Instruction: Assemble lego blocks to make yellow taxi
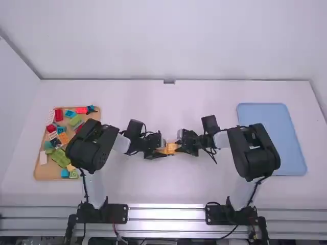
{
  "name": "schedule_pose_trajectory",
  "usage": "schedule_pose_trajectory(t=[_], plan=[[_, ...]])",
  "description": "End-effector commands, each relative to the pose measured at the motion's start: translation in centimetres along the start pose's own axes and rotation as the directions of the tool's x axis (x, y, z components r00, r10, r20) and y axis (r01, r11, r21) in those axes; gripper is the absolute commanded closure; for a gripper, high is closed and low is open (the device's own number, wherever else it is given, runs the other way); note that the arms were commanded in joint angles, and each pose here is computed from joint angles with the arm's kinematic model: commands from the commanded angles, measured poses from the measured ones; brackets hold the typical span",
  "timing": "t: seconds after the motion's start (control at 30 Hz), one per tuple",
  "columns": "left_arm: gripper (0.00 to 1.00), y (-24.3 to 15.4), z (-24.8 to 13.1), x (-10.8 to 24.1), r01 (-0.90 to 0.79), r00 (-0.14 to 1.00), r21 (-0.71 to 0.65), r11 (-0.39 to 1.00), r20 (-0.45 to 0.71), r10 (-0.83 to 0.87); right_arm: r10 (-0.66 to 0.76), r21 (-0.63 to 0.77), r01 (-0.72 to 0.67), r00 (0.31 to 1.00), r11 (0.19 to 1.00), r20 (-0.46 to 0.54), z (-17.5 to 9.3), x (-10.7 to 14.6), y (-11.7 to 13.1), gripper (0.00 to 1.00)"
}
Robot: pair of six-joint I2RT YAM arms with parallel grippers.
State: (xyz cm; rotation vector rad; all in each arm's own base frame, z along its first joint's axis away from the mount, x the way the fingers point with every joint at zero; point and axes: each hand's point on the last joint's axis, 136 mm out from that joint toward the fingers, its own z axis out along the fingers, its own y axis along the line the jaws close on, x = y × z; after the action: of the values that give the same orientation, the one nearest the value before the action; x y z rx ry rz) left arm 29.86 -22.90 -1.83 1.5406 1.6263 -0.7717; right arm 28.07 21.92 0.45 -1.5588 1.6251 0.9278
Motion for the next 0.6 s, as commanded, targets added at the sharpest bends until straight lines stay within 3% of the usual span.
schedule_pose_trajectory(t=[0.0,0.23,0.47,0.57], plan=[[0.74,-0.9,0.2,0.7,0.034,0.999,0.022,0.999,-0.017,-0.034,-0.029,-0.005,0.03,0.996,1.0,0.081,-0.8,-1.8,-0.2,0.8],[0.74,-0.8,0.2,0.7,0.034,0.999,0.022,0.999,-0.017,-0.034,-0.03,-0.001,0.03,0.999,1.0,0.021,0.2,-1.4,0.0,0.83],[0.74,-0.9,0.2,0.7,0.034,0.999,0.022,0.999,-0.017,-0.033,0.012,0.017,-0.013,0.998,1.0,0.067,-0.3,-2.6,-1.3,0.83],[0.75,-0.9,0.2,0.7,0.034,0.999,0.022,0.999,-0.017,-0.034,-0.008,0.002,0.008,0.999,1.0,0.05,-0.4,-2.0,-0.7,0.83]])
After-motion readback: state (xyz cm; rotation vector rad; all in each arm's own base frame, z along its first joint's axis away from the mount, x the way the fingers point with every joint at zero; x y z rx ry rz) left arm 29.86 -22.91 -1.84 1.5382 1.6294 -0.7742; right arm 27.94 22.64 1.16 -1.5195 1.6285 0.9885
